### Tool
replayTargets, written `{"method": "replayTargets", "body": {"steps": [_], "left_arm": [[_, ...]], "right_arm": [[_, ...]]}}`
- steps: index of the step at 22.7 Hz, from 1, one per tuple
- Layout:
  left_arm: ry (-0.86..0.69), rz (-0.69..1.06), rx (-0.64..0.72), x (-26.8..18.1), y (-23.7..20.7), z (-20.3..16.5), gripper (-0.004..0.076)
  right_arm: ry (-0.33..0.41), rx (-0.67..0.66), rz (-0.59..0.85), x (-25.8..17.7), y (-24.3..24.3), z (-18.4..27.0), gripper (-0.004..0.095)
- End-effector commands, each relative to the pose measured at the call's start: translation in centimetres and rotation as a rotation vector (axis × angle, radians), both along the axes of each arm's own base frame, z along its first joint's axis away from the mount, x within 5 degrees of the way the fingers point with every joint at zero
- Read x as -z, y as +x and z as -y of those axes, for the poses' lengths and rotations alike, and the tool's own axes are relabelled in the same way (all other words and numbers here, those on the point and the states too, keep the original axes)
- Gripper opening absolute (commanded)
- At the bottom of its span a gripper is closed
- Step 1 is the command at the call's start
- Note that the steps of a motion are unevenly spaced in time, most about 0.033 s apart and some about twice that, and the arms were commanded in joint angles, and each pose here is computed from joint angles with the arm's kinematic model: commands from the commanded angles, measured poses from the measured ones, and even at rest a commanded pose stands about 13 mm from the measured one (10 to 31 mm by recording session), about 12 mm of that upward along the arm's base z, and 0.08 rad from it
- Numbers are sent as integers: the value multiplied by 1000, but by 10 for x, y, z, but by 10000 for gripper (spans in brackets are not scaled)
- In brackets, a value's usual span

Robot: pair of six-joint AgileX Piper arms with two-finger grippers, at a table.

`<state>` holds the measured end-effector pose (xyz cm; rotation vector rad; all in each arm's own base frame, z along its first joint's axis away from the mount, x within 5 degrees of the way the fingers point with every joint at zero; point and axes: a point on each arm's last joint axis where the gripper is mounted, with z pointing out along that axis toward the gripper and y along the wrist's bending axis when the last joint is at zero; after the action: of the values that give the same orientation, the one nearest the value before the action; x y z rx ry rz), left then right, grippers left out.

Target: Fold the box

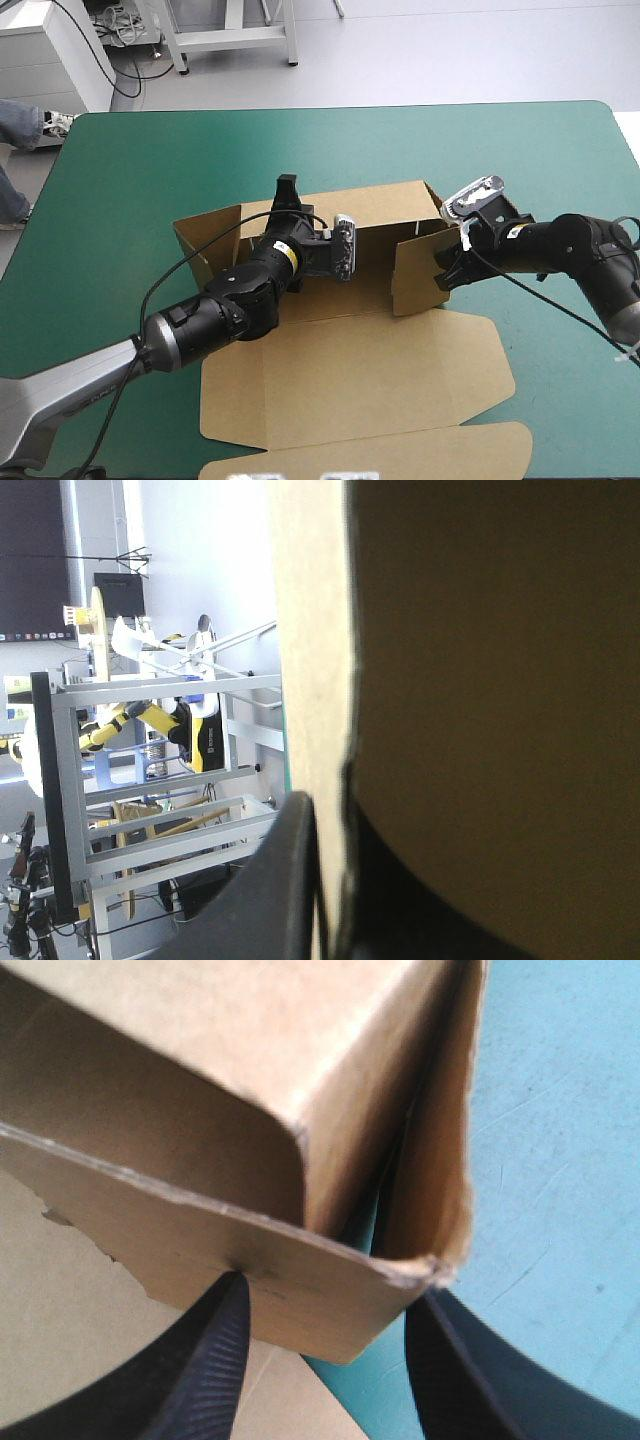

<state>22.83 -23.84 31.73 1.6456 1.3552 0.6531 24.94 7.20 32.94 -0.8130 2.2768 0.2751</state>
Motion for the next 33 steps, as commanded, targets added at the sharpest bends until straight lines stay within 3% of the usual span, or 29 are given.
{"method": "replayTargets", "body": {"steps": [1,13,18,19,21,26,28,32,33], "left_arm": [[-87,-49,43,-8,-7,6,-8],[-91,-52,44,-8,-8,6,-8],[-101,-50,73,-9,-11,10,-8],[-103,-50,93,-9,-16,14,-8],[-100,-46,111,-9,-19,17,-8],[-88,-45,143,-9,-30,25,4],[-78,-44,131,-11,-34,24,75],[-149,-50,102,-31,-44,9,368],[-165,-53,101,-34,-46,7,392]], "right_arm": [[81,15,111,-17,-1,-2,440],[150,104,235,-1,-1,-36,403],[152,136,265,-2,-4,-46,282],[162,140,265,-3,-5,-49,151],[170,142,262,-3,-5,-49,-14],[203,173,245,-3,-5,-49,-10],[209,181,241,-2,-4,-50,-10],[224,207,229,12,11,-56,-8],[230,214,224,14,14,-57,-8]]}}
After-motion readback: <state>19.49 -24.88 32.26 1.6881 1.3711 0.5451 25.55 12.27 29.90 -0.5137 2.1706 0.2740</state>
